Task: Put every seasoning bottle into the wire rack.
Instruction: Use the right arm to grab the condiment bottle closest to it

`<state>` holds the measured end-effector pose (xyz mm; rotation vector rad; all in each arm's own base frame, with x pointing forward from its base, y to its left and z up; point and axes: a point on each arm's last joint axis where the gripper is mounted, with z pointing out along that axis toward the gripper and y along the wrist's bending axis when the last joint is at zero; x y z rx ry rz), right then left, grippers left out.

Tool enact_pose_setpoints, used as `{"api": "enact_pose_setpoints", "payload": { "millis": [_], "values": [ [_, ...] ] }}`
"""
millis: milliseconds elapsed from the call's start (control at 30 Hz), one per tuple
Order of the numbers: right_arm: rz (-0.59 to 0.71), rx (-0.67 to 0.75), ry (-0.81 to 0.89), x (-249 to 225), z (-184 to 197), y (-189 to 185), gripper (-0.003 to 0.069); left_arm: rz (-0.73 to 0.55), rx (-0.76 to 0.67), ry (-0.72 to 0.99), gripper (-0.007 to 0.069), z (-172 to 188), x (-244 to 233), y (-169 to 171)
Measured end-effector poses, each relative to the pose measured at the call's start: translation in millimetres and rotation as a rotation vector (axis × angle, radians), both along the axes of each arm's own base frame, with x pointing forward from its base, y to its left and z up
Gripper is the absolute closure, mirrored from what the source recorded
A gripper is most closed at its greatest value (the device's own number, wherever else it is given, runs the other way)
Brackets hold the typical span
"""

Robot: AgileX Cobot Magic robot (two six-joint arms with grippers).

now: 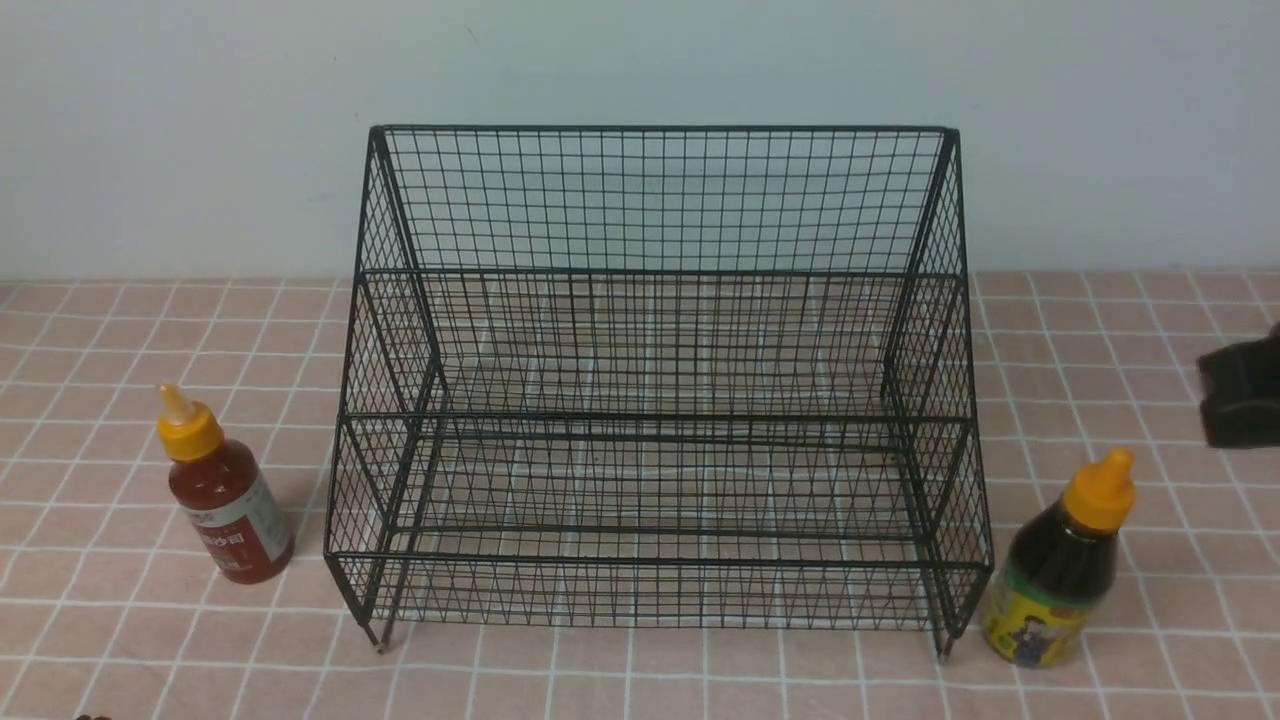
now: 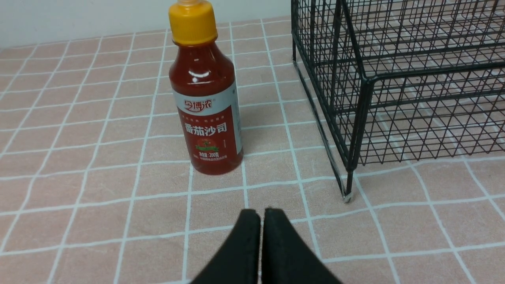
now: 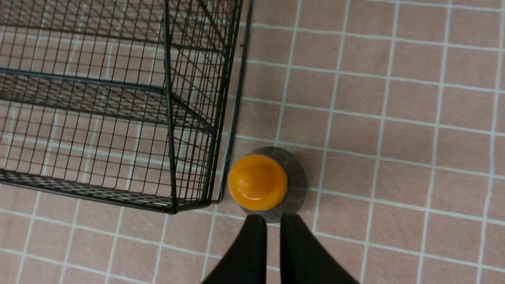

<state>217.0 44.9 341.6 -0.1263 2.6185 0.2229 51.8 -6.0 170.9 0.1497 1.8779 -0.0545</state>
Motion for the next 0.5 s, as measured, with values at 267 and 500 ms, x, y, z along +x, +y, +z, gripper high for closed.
{"api": "enact_pose_setpoints", "payload": {
  "millis": [267, 500],
  "values": [
    [-0.075, -0.03, 0.08, 14.9, -17.5, 5.3, 0.0258, 0.0, 0.0, 0.0, 0.0632, 0.0, 0.0, 0.0],
    [-0.04, -0.006, 0.138, 34.3, -38.5, 14.0, 0.0052, 0.0, 0.0, 0.0, 0.0632, 0.0, 0.0, 0.0]
  ]
}}
